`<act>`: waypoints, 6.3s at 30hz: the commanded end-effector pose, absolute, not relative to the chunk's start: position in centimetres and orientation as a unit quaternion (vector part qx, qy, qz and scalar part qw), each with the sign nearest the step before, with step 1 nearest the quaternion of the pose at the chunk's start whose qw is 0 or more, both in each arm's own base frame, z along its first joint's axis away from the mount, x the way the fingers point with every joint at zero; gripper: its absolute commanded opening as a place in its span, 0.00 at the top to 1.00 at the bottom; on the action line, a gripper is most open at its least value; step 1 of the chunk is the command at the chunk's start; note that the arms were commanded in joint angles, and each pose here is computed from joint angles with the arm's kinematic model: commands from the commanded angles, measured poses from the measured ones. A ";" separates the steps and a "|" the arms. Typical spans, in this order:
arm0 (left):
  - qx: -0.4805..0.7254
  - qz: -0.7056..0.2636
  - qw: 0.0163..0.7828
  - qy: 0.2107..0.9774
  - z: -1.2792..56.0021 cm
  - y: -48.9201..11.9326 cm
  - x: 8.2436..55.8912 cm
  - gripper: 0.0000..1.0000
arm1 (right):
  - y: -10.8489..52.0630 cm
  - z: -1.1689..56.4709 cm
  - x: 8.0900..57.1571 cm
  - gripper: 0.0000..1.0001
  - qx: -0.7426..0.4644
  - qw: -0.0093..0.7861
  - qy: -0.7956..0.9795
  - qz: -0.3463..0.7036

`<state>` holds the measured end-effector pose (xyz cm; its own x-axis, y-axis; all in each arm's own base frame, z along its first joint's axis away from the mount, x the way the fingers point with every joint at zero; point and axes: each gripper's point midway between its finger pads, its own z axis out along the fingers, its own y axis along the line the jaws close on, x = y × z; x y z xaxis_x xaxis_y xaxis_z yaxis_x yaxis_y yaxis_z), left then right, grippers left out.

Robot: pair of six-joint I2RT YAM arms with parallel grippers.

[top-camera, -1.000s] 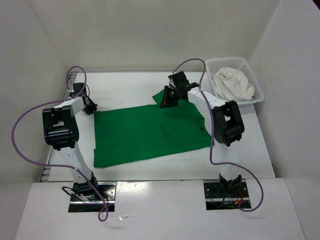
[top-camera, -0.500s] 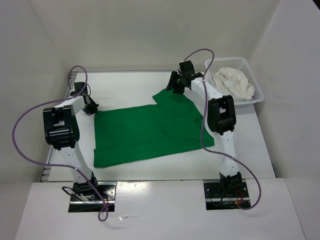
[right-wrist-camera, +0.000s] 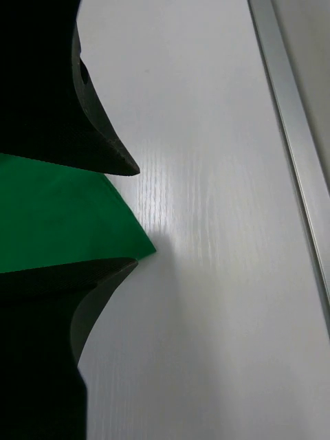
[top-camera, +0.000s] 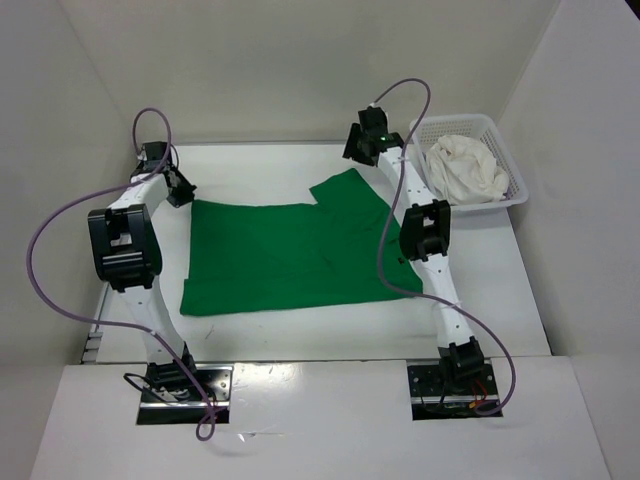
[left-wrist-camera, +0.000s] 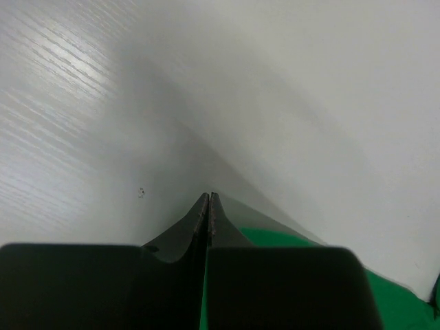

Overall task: Fold and stack the t-shirts
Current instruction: Grap the side of the flattened tshirt furthest away from the robot with both arms, then fold the other side of the tshirt into a rectangle

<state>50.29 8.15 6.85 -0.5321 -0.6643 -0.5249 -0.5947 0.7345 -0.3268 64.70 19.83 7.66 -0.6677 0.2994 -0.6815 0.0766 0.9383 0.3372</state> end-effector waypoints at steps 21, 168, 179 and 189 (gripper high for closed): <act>-0.348 -0.066 0.293 0.888 4.1 7.1 49.1 1.00 | 20.0 3.2 64.6 0.81 0.108 0.372 0.913 0.125; -0.239 -0.231 0.290 0.898 9.9 -10.2 37.8 0.65 | 23.4 3.6 26.3 0.90 0.030 0.105 0.975 0.192; -0.151 -0.287 0.246 0.913 9.3 -21.2 36.7 0.65 | 24.2 2.2 23.1 0.88 0.013 0.067 0.979 0.193; -0.086 -0.321 0.216 0.918 8.9 -28.3 35.3 0.65 | 18.0 8.4 31.0 0.86 0.100 0.196 0.957 0.190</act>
<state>34.00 -27.14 8.77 -0.8958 -0.2878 -0.3386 -0.0301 0.7995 -0.5999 25.89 21.03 4.40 -0.9728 0.1399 -0.1847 0.0637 0.9279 0.3673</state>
